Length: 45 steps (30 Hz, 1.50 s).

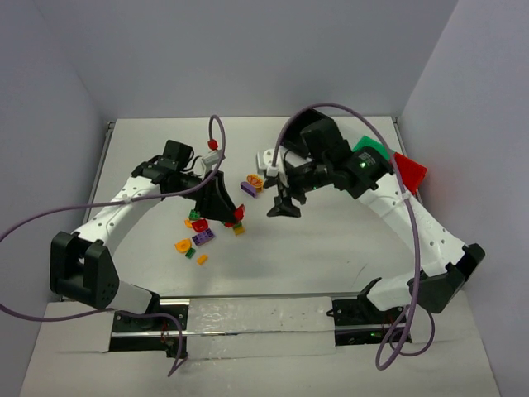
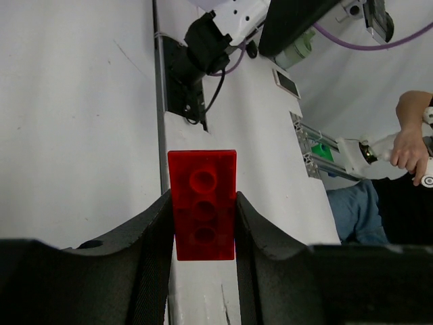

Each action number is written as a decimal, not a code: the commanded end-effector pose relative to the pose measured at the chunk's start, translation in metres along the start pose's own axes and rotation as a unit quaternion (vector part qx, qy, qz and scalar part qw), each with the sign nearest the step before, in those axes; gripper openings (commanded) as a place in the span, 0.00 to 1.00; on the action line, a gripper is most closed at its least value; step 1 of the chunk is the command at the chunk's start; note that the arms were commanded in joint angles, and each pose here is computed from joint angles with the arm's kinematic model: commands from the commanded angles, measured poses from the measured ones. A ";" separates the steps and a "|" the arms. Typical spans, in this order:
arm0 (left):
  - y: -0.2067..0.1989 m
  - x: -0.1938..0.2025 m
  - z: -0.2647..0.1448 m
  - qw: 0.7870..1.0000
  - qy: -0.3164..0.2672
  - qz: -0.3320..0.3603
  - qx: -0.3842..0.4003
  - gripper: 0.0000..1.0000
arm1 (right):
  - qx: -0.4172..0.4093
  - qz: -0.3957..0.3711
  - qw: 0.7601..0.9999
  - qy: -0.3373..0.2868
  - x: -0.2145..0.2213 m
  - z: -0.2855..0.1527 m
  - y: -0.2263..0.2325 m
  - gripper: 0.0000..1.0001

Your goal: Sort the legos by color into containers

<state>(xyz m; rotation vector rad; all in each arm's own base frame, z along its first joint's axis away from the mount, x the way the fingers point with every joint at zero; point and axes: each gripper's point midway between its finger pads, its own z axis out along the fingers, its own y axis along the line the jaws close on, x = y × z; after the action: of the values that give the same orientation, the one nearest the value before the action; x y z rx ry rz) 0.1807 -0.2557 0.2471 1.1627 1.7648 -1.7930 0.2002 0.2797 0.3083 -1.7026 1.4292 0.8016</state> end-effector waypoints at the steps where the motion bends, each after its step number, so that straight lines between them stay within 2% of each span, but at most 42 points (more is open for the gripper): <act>1: -0.033 -0.003 0.007 0.998 -0.005 0.039 0.057 0.15 | -0.034 -0.045 0.998 0.021 -0.009 0.009 0.026 0.78; 9: -0.038 0.003 0.011 0.997 -0.001 0.035 0.064 0.15 | -0.059 -0.070 0.995 0.024 -0.023 0.032 0.041 0.78; 18: -0.041 0.003 0.013 0.997 0.003 0.032 0.071 0.16 | -0.057 -0.111 0.991 0.058 -0.022 0.055 0.045 0.78; 22: -0.041 0.002 0.014 0.997 0.003 0.029 0.074 0.16 | -0.061 -0.128 0.988 0.066 -0.024 0.063 0.051 0.75; 25: -0.040 0.001 0.014 0.997 0.003 0.026 0.076 0.17 | -0.062 -0.135 0.987 0.068 -0.025 0.066 0.053 0.70; 33: -0.041 -0.002 0.014 0.996 0.000 0.018 0.088 0.18 | -0.072 -0.149 0.982 0.089 -0.013 0.079 0.059 0.49; 42: -0.048 -0.003 0.013 0.995 -0.004 0.017 0.101 0.20 | -0.065 -0.156 0.980 0.109 0.000 0.082 0.056 0.46; 45: -0.049 -0.003 0.013 0.995 -0.005 0.020 0.102 0.26 | -0.060 -0.160 0.978 0.118 0.005 0.084 0.054 0.34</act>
<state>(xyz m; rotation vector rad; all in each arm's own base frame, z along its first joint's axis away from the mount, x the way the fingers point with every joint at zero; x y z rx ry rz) 0.1499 -0.2627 0.2479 1.2187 1.7565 -1.8780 0.1520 0.3463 0.2642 -2.0759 1.2195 0.5452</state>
